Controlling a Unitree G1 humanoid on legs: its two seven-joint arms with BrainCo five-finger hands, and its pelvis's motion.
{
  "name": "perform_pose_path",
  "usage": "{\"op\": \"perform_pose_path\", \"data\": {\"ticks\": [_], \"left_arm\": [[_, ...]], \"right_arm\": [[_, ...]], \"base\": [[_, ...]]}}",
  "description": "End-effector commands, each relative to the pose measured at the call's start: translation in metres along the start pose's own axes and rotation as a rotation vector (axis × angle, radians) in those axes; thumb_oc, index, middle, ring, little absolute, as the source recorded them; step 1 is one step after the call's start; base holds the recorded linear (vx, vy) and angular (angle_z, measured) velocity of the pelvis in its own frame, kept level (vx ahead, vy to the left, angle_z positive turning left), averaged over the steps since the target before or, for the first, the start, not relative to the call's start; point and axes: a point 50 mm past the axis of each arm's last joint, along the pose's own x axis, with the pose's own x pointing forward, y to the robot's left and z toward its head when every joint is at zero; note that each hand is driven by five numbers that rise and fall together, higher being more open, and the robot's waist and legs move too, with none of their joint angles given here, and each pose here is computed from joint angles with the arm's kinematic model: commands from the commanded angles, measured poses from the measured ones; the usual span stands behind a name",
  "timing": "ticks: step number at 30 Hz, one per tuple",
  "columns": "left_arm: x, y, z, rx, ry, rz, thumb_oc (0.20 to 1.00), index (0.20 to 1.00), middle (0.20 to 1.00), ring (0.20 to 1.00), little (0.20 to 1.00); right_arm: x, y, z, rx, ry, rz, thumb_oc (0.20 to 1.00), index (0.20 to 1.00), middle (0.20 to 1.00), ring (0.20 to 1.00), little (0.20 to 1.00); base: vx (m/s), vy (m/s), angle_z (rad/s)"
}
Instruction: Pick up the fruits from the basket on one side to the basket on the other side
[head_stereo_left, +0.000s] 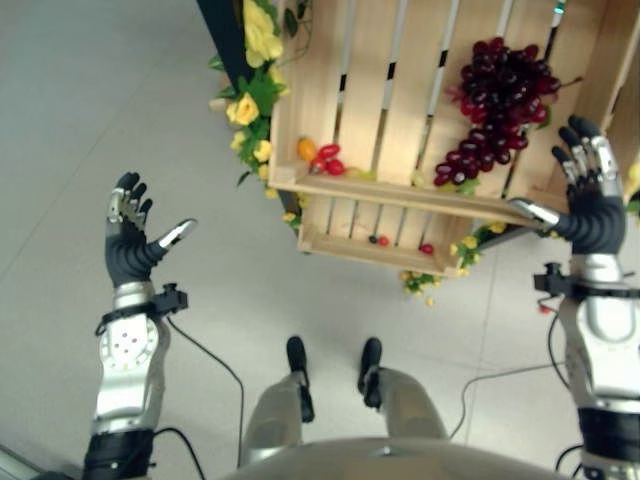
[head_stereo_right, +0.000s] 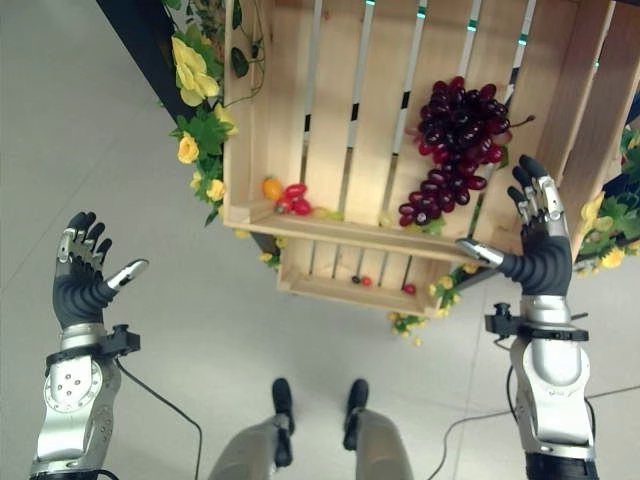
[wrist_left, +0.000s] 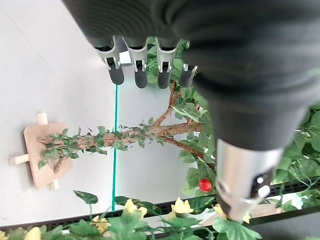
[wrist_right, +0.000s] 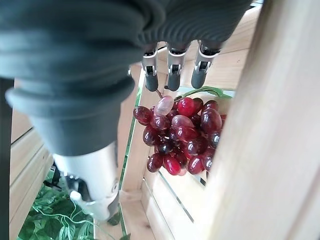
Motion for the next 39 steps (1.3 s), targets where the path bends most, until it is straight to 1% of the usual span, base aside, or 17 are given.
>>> {"op": "perform_pose_path", "data": {"ticks": [1,6,12,14,17,21,25,29,33,34,37,39], "left_arm": [[0.004,0.011,0.032,0.056,-0.186,0.013,1.0,1.0,1.0,1.0,1.0],[0.0,0.016,0.029,0.076,-0.167,0.028,1.0,1.0,1.0,1.0,1.0],[-0.003,0.019,0.024,0.086,-0.137,0.024,1.0,1.0,1.0,1.0,1.0],[-0.004,0.019,0.02,0.096,-0.115,0.015,1.0,1.0,1.0,1.0,1.0],[-0.005,0.018,0.016,0.097,-0.094,0.002,1.0,1.0,1.0,1.0,1.0],[-0.009,0.019,0.013,0.116,-0.069,-0.032,1.0,1.0,1.0,1.0,1.0],[-0.016,0.021,0.011,0.128,-0.041,-0.062,1.0,1.0,1.0,1.0,1.0],[-0.019,0.018,0.011,0.104,-0.031,-0.099,1.0,1.0,1.0,1.0,1.0],[-0.008,0.005,0.013,0.065,-0.06,-0.156,1.0,1.0,1.0,1.0,1.0],[-0.004,-0.001,0.012,0.03,-0.064,-0.176,1.0,1.0,1.0,1.0,1.0],[-0.005,0.004,0.012,0.046,-0.059,-0.157,1.0,1.0,1.0,1.0,1.0],[-0.006,0.007,0.012,0.036,-0.058,-0.145,1.0,1.0,1.0,1.0,1.0]], "right_arm": [[-0.013,0.001,0.002,0.033,0.011,0.014,1.0,1.0,1.0,1.0,1.0],[-0.03,-0.01,-0.001,0.037,0.064,-0.008,1.0,1.0,1.0,1.0,1.0],[-0.037,-0.015,-0.005,0.064,0.105,-0.007,1.0,1.0,1.0,1.0,1.0],[-0.037,-0.014,-0.005,0.063,0.115,0.019,1.0,1.0,1.0,1.0,1.0],[-0.036,-0.008,-0.004,0.089,0.122,0.086,1.0,1.0,1.0,1.0,1.0],[-0.033,0.004,0.003,0.097,0.109,0.236,1.0,1.0,1.0,1.0,1.0],[-0.031,0.02,0.006,0.183,0.111,0.386,1.0,1.0,1.0,1.0,1.0],[-0.027,0.024,0.008,0.157,0.101,0.438,1.0,1.0,1.0,1.0,1.0],[-0.025,0.023,0.008,0.132,0.09,0.436,1.0,1.0,1.0,1.0,1.0],[-0.025,0.021,0.008,0.119,0.089,0.428,1.0,1.0,1.0,1.0,1.0],[-0.026,0.02,0.007,0.129,0.087,0.415,1.0,1.0,1.0,1.0,1.0],[-0.025,0.016,0.006,0.14,0.08,0.373,1.0,1.0,1.0,1.0,1.0]], "base": [[0.0,0.0,0.0],[0.01,0.006,-0.01],[0.01,0.004,-0.02],[0.05,0.014,-0.07],[0.03,0.005,-0.12],[0.03,0.011,-0.13],[0.02,0.007,-0.02],[0.02,-0.023,0.2],[-0.06,-0.085,1.71],[-0.09,-0.146,1.54],[-0.13,-0.296,2.07],[-0.21,-0.395,1.45]]}}
